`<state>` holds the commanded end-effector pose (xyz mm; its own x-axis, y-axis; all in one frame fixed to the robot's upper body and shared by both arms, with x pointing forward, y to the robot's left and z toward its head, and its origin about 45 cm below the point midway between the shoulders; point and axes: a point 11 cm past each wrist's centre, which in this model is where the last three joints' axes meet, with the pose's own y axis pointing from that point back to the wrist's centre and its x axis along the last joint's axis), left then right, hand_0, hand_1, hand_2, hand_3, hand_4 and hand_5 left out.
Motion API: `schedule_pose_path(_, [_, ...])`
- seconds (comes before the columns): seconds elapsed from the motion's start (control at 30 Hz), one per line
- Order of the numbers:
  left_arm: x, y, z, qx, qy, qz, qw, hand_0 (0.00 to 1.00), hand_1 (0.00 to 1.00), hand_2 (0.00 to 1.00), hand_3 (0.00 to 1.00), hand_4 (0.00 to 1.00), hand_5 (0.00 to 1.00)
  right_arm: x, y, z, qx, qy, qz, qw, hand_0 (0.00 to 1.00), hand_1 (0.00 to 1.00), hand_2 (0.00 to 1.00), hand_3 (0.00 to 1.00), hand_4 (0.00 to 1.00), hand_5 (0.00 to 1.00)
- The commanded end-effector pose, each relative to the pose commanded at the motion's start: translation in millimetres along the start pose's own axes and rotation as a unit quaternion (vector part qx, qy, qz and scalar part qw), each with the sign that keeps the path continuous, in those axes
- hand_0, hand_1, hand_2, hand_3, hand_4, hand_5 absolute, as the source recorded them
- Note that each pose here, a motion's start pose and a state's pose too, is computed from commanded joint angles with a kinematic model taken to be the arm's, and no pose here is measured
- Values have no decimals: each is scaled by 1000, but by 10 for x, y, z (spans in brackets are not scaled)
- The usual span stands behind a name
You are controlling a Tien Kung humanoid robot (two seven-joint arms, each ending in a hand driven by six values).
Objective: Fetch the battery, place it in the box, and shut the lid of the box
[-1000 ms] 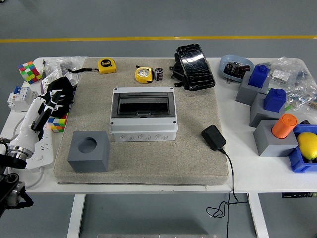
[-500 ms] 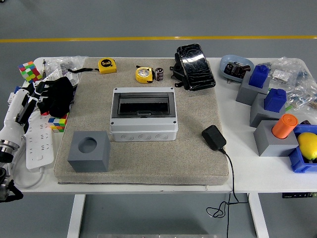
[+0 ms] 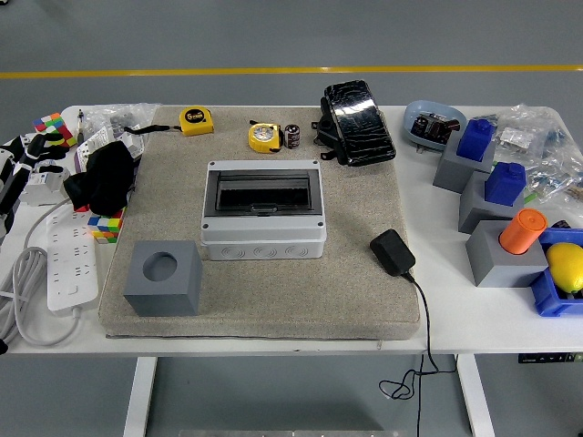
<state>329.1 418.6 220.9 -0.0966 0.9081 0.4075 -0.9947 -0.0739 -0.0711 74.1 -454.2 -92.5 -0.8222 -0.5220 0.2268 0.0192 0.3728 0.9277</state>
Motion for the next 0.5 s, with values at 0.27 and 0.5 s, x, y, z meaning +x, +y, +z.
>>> schedule_pose_path(0.27, [-9,-13,-43,9,-22,-21,999,534,665,626,703,998,998,99,-6,-6,-18,18,12,1000,630,649,647,576,982,599])
schedule_pose_path(0.5, [7,14,-98,22,-34,-32,999,531,665,626,702,998,998,148,-30,140,-24,18,12,999,627,649,647,576,980,595])
